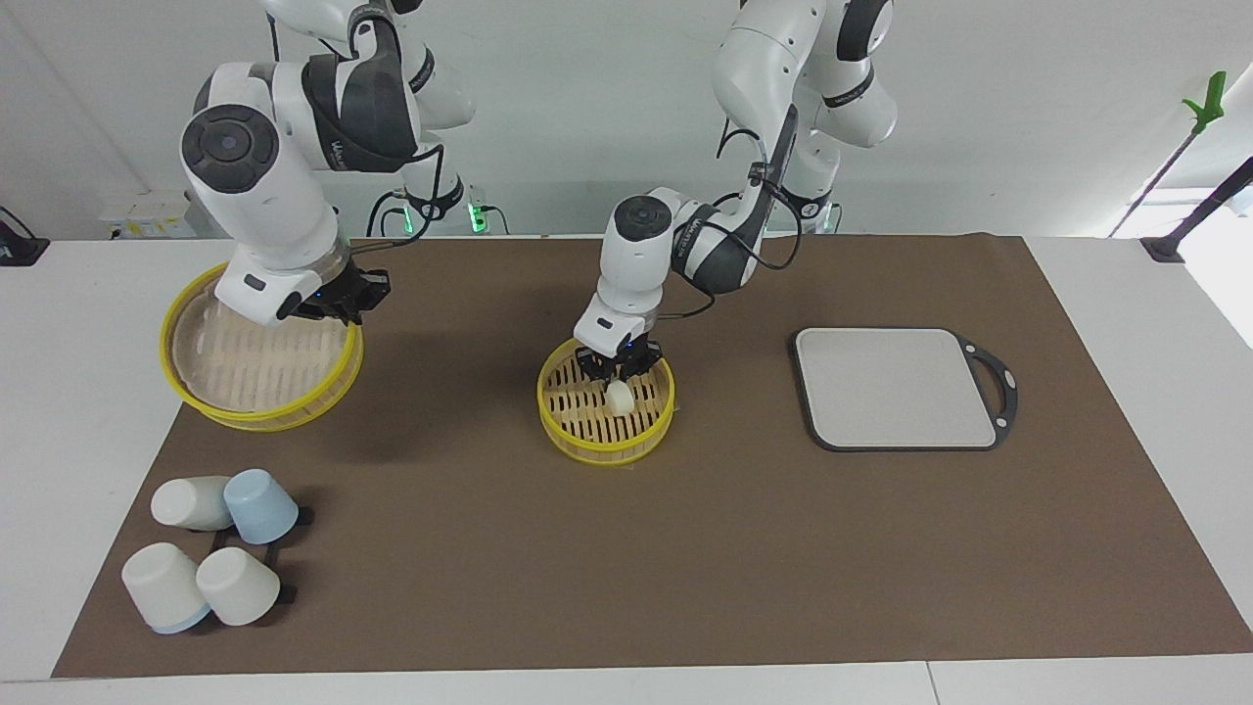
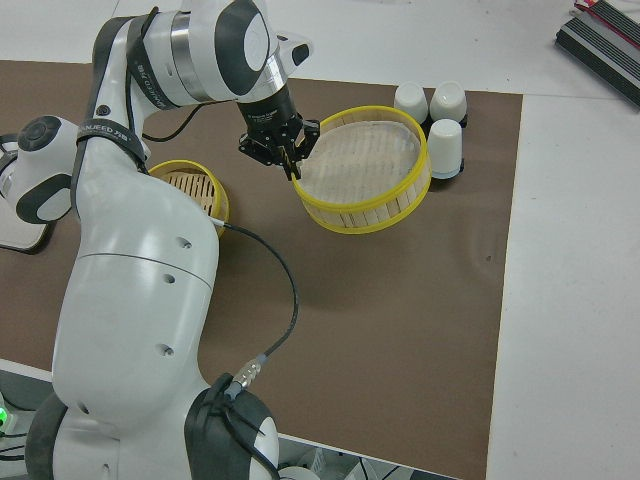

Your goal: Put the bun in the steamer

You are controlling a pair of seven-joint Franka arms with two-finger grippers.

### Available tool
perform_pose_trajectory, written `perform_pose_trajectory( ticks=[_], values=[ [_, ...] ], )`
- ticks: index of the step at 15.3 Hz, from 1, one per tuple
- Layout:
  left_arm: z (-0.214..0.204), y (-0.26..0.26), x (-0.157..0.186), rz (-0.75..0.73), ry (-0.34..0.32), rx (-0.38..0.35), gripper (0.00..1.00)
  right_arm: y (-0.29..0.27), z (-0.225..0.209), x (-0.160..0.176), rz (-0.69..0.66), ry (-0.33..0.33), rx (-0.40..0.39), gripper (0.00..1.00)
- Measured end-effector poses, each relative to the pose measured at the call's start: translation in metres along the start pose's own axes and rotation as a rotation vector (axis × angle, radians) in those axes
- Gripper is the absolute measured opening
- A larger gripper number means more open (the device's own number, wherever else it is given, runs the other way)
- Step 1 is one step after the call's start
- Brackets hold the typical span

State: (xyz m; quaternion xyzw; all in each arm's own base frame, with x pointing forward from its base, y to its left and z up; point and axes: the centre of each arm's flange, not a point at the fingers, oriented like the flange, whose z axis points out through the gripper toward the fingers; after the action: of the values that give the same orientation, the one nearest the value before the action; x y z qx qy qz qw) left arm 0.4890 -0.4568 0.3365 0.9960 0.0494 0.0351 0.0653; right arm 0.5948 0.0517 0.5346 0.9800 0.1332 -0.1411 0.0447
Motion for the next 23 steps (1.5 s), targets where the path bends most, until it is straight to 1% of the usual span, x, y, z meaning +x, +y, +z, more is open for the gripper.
perform_pose_trajectory(
  ticks=[1,2,4,6,7,8,9,10,11,13,15,16,17,19,21,23],
  values=[
    [-0.001,-0.001,0.001,-0.002,0.003,-0.002,0.27,-0.001,0.0,-0.001,-0.002,0.001,0.0,0.07],
    [-0.001,-0.001,0.001,-0.002,0.004,-0.003,0.35,-0.001,0.0,-0.001,-0.002,0.002,-0.001,0.07],
    [-0.002,0.0,0.001,-0.004,0.003,-0.002,0.54,-0.002,-0.001,-0.002,-0.003,0.005,-0.001,0.07],
    [-0.014,-0.005,0.003,-0.013,-0.006,0.006,0.75,-0.006,-0.003,0.001,-0.002,0.027,-0.003,0.07],
    [-0.03,-0.014,0.01,-0.03,-0.014,0.014,0.83,-0.014,-0.006,0.004,0.002,0.046,-0.006,0.07],
    [-0.051,-0.029,0.02,-0.054,-0.028,0.026,0.94,-0.029,-0.009,0.009,0.002,0.07,-0.012,0.07],
    [-0.08,-0.052,0.032,-0.073,-0.049,0.042,1.0,-0.058,-0.014,0.014,-0.003,0.1,-0.017,0.07],
    [-0.11,-0.08,0.044,-0.085,-0.072,0.057,1.0,-0.1,-0.019,0.019,0.006,0.134,-0.015,0.07],
    [-0.142,-0.113,0.056,-0.091,-0.093,0.067,1.0,-0.151,-0.022,0.022,0.038,0.169,0.008,0.07],
    [-0.201,-0.191,0.076,-0.073,-0.131,0.074,1.0,-0.246,-0.019,0.028,0.113,0.236,0.092,0.07],
    [-0.244,-0.274,0.092,-0.034,-0.153,0.065,1.0,-0.318,0.0,0.04,0.151,0.289,0.139,0.07],
    [-0.259,-0.311,0.096,-0.009,-0.164,0.059,1.0,-0.344,0.015,0.047,0.17,0.303,0.152,0.07],
    [-0.27,-0.345,0.098,0.02,-0.173,0.055,1.0,-0.365,0.032,0.054,0.189,0.305,0.16,0.07],
    [-0.286,-0.394,0.1,0.079,-0.182,0.084,1.0,-0.382,0.06,0.069,0.21,0.297,0.163,0.07],
    [-0.294,-0.412,0.098,0.11,-0.19,0.106,1.0,-0.379,0.073,0.078,0.222,0.286,0.158,0.07],
    [-0.296,-0.413,0.097,0.119,-0.203,0.11,1.0,-0.375,0.076,0.081,0.229,0.285,0.155,0.07]
  ],
)
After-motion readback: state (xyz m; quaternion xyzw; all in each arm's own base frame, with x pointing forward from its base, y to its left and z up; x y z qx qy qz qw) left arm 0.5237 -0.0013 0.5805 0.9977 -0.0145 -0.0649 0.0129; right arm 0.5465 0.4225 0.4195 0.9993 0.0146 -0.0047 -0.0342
